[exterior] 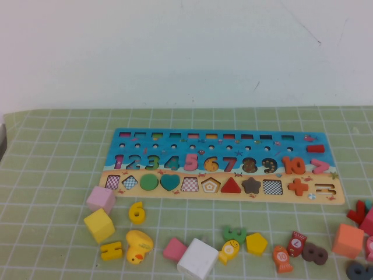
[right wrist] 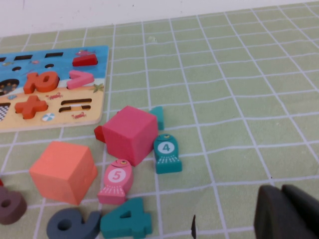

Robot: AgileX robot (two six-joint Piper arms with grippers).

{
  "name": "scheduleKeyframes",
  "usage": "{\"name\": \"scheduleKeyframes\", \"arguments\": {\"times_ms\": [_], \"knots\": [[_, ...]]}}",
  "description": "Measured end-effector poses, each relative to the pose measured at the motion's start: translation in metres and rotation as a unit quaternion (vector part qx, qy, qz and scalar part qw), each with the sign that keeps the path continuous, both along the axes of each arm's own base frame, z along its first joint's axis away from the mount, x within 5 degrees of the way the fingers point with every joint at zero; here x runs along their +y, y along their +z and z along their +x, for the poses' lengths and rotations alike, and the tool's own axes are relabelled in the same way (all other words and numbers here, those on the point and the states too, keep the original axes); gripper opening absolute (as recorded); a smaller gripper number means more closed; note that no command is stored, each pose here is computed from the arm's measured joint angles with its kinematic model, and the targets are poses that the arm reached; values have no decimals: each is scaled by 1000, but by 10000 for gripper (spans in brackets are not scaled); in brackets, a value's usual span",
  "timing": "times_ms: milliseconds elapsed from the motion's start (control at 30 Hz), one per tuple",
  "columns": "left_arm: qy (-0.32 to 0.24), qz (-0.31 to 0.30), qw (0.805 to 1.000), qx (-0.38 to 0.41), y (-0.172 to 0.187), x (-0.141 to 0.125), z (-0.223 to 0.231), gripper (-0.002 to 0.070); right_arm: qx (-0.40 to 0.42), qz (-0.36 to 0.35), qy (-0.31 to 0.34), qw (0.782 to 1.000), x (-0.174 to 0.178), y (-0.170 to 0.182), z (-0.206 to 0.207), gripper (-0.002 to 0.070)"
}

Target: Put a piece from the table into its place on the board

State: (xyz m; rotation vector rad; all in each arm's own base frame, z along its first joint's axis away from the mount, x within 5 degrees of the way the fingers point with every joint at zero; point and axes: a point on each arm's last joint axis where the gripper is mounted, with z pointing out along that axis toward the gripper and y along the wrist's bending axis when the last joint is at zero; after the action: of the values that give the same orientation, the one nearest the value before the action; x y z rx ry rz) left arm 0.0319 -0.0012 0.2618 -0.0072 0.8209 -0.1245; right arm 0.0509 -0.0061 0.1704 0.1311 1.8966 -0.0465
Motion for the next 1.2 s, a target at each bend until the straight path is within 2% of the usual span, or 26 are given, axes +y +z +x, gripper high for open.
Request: {"name": "scheduleKeyframes", "arguments": {"times_ms": [67, 167, 233, 433, 567, 700, 800, 1000, 1167, 1200], "knots": [[-10, -13, 999, -34, 4, 0, -4, -2, 0, 0, 0, 1000, 0, 0, 0, -3], [-55, -60, 992, -94, 12, 2, -13, -2, 0, 0, 0, 1000, 0, 0, 0, -3], [-75, -81, 989, -100, 14, 2, -15, -2, 0, 0, 0, 1000, 0, 0, 0, -3], [-68, -58, 995, 38, 72, -1, -20, -2, 0, 0, 0, 1000, 0, 0, 0, -3], [-55, -56, 987, 139, 112, 0, -18, -2, 0, 0, 0, 1000, 0, 0, 0, -3], [-34, -47, 953, 297, 129, 0, -4, -2, 0, 0, 0, 1000, 0, 0, 0, -3], [-6, -8, 927, 374, 128, 1, 2, -2, 0, 0, 0, 1000, 0, 0, 0, -3], [7, 11, 892, 451, 114, 1, 18, -2, 0, 0, 0, 1000, 0, 0, 0, -3], [10, 34, 850, 525, 101, 0, 29, -2, 0, -1, 0, 1000, 0, 0, 0, -3], [3, 32, 836, 547, 98, -2, 32, -2, 0, -1, 0, 1000, 0, 0, 0, -3]]}}
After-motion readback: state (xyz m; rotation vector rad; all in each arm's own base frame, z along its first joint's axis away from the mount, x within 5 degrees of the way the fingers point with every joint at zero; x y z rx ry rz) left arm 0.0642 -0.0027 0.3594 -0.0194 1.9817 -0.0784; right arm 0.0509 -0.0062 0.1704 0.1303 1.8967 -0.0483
